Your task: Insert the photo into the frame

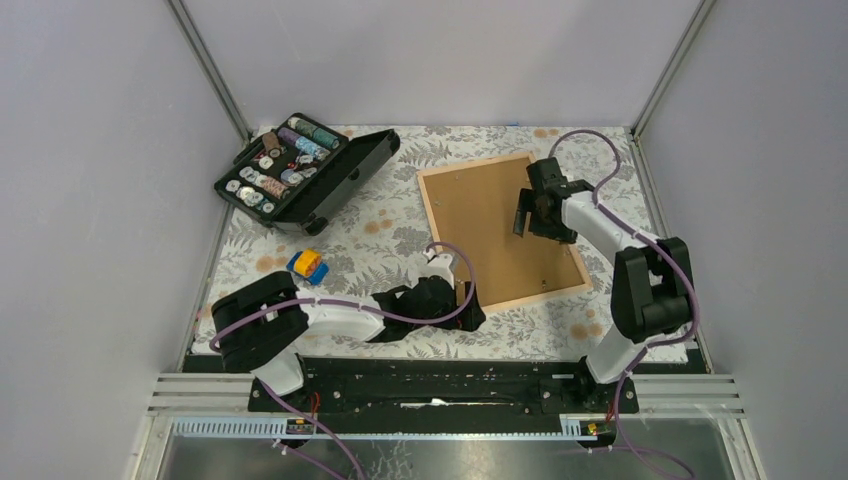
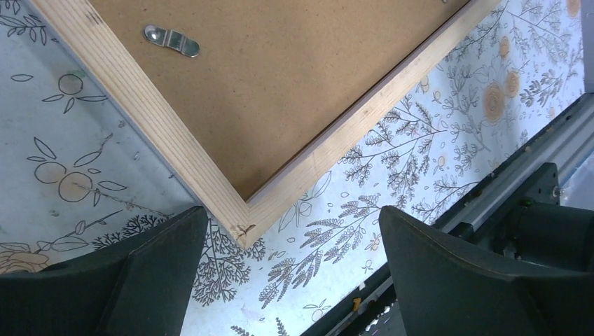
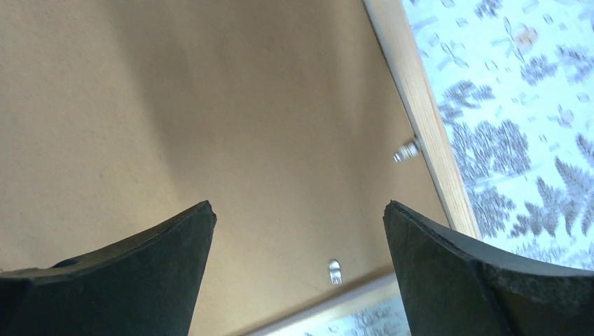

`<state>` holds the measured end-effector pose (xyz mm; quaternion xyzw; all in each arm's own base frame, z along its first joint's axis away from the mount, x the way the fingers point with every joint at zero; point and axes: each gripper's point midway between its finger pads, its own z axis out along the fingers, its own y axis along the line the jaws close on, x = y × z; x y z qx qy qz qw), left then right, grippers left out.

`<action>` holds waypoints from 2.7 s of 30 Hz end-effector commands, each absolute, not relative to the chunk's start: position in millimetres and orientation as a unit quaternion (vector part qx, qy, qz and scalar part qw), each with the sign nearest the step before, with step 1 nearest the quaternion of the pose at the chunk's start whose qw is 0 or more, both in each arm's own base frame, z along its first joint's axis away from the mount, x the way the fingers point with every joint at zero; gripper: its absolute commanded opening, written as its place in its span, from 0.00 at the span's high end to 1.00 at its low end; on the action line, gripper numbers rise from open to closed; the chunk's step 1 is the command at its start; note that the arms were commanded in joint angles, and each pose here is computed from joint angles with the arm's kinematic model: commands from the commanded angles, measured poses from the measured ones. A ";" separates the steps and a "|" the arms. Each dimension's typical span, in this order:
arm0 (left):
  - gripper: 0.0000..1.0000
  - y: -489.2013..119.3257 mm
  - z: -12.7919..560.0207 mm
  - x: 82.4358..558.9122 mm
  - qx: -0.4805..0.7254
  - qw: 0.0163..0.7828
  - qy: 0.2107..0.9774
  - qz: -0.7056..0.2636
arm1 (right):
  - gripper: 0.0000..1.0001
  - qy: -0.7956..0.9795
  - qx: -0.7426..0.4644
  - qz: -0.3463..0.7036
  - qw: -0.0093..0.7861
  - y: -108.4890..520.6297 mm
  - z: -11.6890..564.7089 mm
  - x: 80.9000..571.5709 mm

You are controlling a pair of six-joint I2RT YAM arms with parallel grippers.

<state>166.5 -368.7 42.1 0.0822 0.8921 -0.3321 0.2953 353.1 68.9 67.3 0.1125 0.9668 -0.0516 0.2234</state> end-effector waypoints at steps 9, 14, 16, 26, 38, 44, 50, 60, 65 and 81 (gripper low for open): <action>0.02 -370.1 33.0 155.4 0.076 0.265 0.889 -0.366 | 0.16 0.946 0.233 0.023 0.223 33.4 56.7 254.4; 0.02 -371.2 32.8 154.7 0.080 0.264 0.888 -0.368 | 0.17 0.954 0.232 0.043 0.183 45.2 42.0 250.9; 0.02 -371.2 32.8 154.8 0.079 0.264 0.888 -0.369 | 0.18 0.955 0.239 0.035 0.173 43.8 35.9 251.0; 0.02 -369.7 34.6 154.9 0.075 0.268 0.885 -0.373 | 0.24 0.946 0.267 -0.002 0.182 31.1 24.4 257.3; 0.02 -368.8 35.9 154.8 0.073 0.270 0.883 -0.376 | 0.42 0.942 0.294 0.000 0.162 33.3 6.9 245.3; 0.02 -368.3 35.3 154.3 0.074 0.269 0.884 -0.376 | 0.59 0.937 0.313 0.015 0.156 38.2 4.4 235.1; 0.02 -367.5 36.4 155.2 0.071 0.272 0.883 -0.377 | 1.00 0.920 0.361 0.081 0.130 61.8 4.3 218.6; 0.02 -365.0 40.6 155.5 0.069 0.276 0.879 -0.381 | 0.65 0.902 0.356 0.125 0.211 62.2 51.4 222.5; 0.01 -369.4 46.6 150.7 0.083 0.266 0.878 -0.390 | 0.17 0.915 0.336 0.070 0.211 43.8 48.0 221.0; 0.05 -485.2 54.6 86.1 0.195 0.156 0.846 -0.470 | 0.24 0.949 0.268 0.077 0.150 47.3 20.5 225.3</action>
